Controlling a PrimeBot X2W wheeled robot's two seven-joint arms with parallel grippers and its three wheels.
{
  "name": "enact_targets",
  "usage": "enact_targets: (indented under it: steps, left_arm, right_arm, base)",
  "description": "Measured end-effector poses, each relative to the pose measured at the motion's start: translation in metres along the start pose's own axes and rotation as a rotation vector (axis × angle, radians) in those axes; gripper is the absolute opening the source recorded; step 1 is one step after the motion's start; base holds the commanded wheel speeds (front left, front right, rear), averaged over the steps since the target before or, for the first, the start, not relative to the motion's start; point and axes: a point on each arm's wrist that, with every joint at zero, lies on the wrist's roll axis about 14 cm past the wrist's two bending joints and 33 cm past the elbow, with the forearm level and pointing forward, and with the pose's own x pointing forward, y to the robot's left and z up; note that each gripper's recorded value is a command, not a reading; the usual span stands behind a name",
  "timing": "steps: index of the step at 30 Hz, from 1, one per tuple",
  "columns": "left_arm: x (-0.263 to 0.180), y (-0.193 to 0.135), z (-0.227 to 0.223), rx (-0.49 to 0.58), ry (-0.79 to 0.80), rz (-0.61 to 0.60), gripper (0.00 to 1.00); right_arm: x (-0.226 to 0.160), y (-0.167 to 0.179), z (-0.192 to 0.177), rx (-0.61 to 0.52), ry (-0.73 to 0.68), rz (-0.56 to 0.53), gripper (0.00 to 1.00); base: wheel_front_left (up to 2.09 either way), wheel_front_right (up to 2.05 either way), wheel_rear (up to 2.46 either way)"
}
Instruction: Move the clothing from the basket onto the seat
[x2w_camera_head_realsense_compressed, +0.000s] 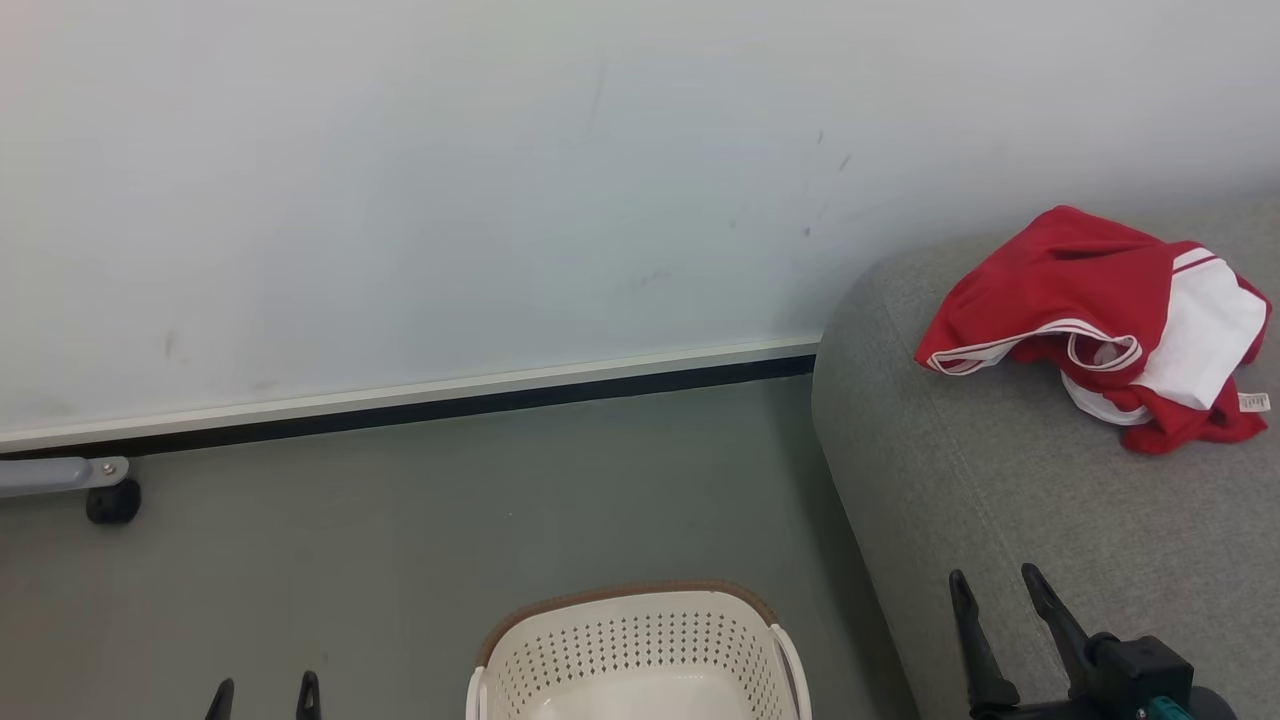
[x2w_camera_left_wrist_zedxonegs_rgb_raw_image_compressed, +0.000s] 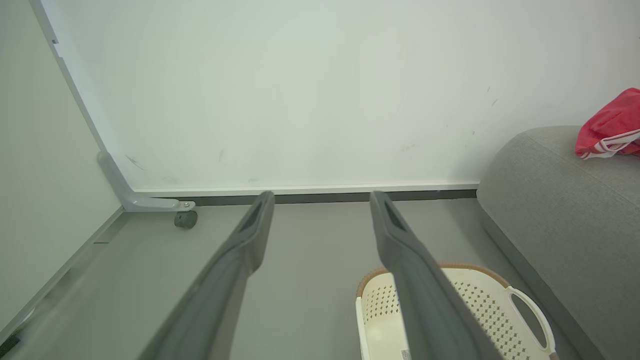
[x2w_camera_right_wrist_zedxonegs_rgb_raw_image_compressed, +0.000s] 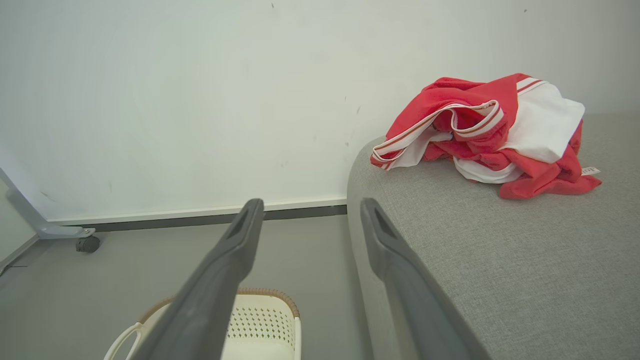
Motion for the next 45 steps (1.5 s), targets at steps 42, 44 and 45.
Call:
enact_targets:
  steps: [42,44,45]
  left_arm:
    - [0.001,0.009,-0.027,-0.295,0.125,0.088,0.0]
    - [0.003,0.008,-0.027,-0.324,0.128,0.089,0.0]
    - [0.004,0.009,-0.027,-0.333,0.126,0.091,0.0]
  right_arm:
    - [-0.008,-0.021,-0.032,0.293,0.132,-0.135,0.0]
    - [-0.007,-0.022,-0.033,0.321,0.135,-0.138,0.0]
    - [-0.007,-0.023,-0.032,0.333,0.135,-0.142,0.0]
  base:
    - [0.0,0.0,0.0]
    - [0.0,0.0,0.0]
    - [0.0,0.0,0.0]
